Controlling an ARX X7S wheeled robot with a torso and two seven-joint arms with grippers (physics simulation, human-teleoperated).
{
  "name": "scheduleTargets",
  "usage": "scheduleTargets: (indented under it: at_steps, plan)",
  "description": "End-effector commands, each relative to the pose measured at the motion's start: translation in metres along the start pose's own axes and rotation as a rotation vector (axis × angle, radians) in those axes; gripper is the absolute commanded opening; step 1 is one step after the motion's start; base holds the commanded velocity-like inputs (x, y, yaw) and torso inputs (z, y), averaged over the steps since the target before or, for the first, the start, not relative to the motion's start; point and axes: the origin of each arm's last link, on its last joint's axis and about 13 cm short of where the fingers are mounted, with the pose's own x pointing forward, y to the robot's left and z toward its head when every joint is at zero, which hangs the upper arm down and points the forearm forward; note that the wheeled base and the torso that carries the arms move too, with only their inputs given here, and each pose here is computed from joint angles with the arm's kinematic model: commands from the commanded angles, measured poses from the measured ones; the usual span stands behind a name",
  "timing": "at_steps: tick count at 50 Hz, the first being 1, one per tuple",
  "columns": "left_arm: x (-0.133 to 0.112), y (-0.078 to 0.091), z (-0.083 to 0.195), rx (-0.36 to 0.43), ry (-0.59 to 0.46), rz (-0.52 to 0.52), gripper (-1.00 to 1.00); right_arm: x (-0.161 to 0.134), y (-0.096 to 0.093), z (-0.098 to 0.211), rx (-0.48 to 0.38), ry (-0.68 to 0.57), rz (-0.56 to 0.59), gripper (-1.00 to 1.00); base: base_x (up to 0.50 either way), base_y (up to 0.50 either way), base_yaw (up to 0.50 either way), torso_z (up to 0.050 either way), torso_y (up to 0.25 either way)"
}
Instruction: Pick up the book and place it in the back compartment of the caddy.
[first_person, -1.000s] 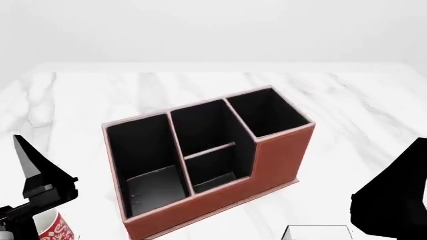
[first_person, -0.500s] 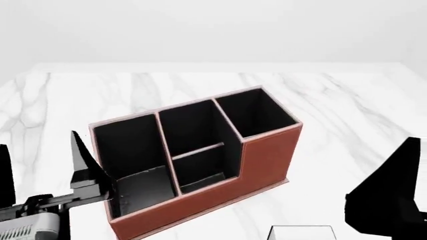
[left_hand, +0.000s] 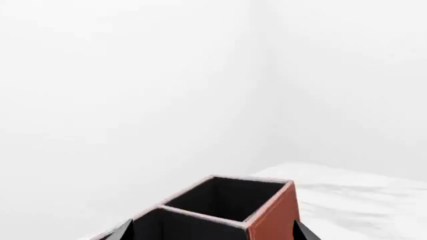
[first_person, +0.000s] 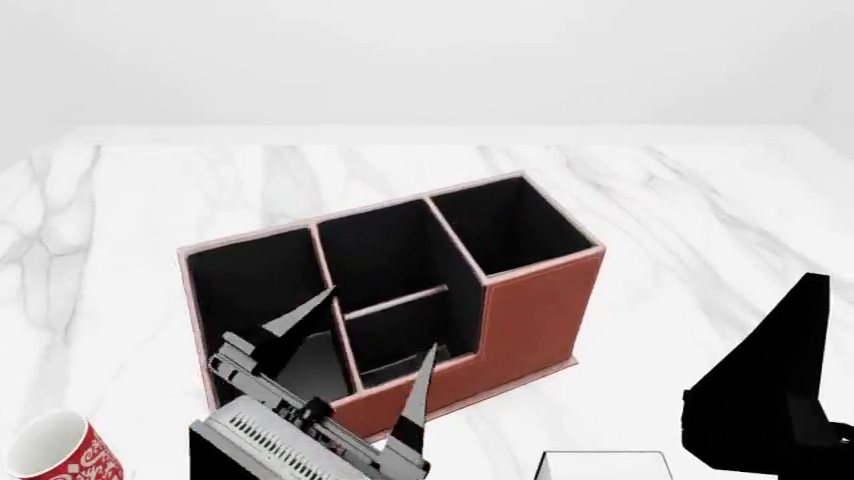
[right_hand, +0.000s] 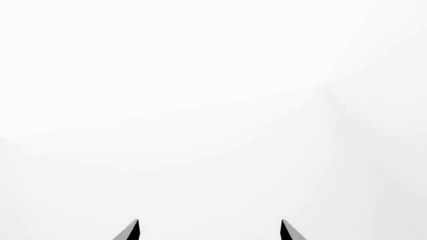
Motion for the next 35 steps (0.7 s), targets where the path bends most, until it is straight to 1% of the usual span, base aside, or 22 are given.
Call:
scheduleTargets:
  at_steps: [1,2,3,4,7,8,10,12,13,14,16,17,18,21,25,27,28,29,30,32,35]
  plan:
    - [0.013,-0.01,0.0,-0.044,0.082,-0.282,1.0,0.0,-0.001,0.0,-0.024,-0.009,0.009,1.0,0.0,0.0,0.0,0.0,0.0]
    - [0.015,-0.01,0.001,-0.025,0.091,-0.307,1.0,0.0,-0.001,0.0,-0.024,-0.009,0.01,1.0,0.0,0.0,0.0,0.0,0.0]
    - [0.015,-0.01,0.001,-0.025,0.091,-0.307,1.0,0.0,-0.001,0.0,-0.024,-0.009,0.01,1.0,0.0,0.0,0.0,0.0,0.0]
    - [0.016,-0.011,0.002,-0.014,0.111,-0.353,1.0,0.0,0.0,0.001,-0.023,-0.007,0.012,1.0,0.0,0.0,0.0,0.0,0.0]
    - [0.016,-0.014,0.005,0.015,0.116,-0.406,1.0,0.0,0.0,0.001,-0.023,-0.006,0.013,1.0,0.0,0.0,0.0,0.0,0.0]
    - [0.016,-0.015,0.004,0.053,0.116,-0.432,1.0,0.0,0.0,0.001,-0.022,-0.005,0.014,1.0,0.0,0.0,0.0,0.0,0.0]
    - [0.019,-0.015,0.003,0.032,0.135,-0.447,1.0,0.0,0.0,0.001,-0.022,-0.006,0.015,1.0,0.0,0.0,0.0,0.0,0.0]
    - [0.022,-0.014,0.002,0.057,0.136,-0.454,1.0,0.0,0.0,0.001,-0.022,-0.006,0.017,1.0,0.0,0.0,0.0,0.0,0.0]
    - [0.025,-0.014,0.002,0.048,0.148,-0.489,1.0,0.0,0.001,0.002,-0.021,-0.007,0.018,1.0,0.0,0.0,0.0,0.0,0.0]
    - [0.026,-0.013,0.002,0.062,0.145,-0.483,1.0,0.0,0.001,0.002,-0.021,-0.008,0.018,1.0,0.0,0.0,0.0,0.0,0.0]
    - [0.03,-0.012,0.003,0.047,0.162,-0.519,1.0,0.0,0.001,0.003,-0.02,-0.009,0.019,1.0,0.0,0.0,0.0,0.0,0.0]
    - [0.031,-0.012,0.004,0.057,0.162,-0.516,1.0,0.001,0.001,0.003,-0.019,-0.009,0.019,1.0,0.0,0.0,0.0,0.0,0.0]
    - [0.035,-0.01,0.003,0.089,0.175,-0.536,1.0,0.001,0.001,0.003,-0.018,-0.009,0.02,1.0,0.0,0.0,0.0,0.0,0.0]
    - [0.042,-0.007,0.004,0.105,0.193,-0.551,1.0,0.0,0.002,0.003,-0.016,-0.007,0.023,1.0,0.0,0.0,0.0,0.0,0.0]
    - [0.046,-0.005,0.007,0.106,0.201,-0.573,1.0,0.0,0.002,0.002,-0.013,-0.003,0.024,1.0,0.0,0.0,0.0,0.0,0.0]
    - [0.049,-0.004,0.006,0.145,0.217,-0.598,1.0,0.0,0.003,0.003,-0.011,-0.003,0.028,1.0,0.0,0.0,0.0,0.0,0.0]
    - [0.049,-0.004,0.006,0.142,0.218,-0.604,1.0,0.0,0.003,0.003,-0.01,-0.002,0.029,1.0,0.0,0.0,0.0,0.0,0.0]
    - [0.05,-0.004,0.007,0.162,0.219,-0.627,1.0,0.0,0.003,0.002,-0.007,0.002,0.029,1.0,0.0,0.0,0.0,0.0,0.0]
    - [0.05,-0.004,0.007,0.162,0.219,-0.627,1.0,0.0,0.003,0.002,-0.007,0.002,0.029,1.0,0.0,0.0,0.0,0.0,0.0]
    - [0.051,-0.005,0.009,0.168,0.218,-0.671,1.0,-0.001,0.004,0.001,-0.005,0.006,0.034,1.0,0.0,0.0,0.0,0.0,0.0]
    - [0.056,-0.004,0.009,0.195,0.236,-0.703,1.0,-0.002,0.005,0.001,-0.003,0.009,0.037,1.0,0.0,0.0,0.0,0.0,0.0]
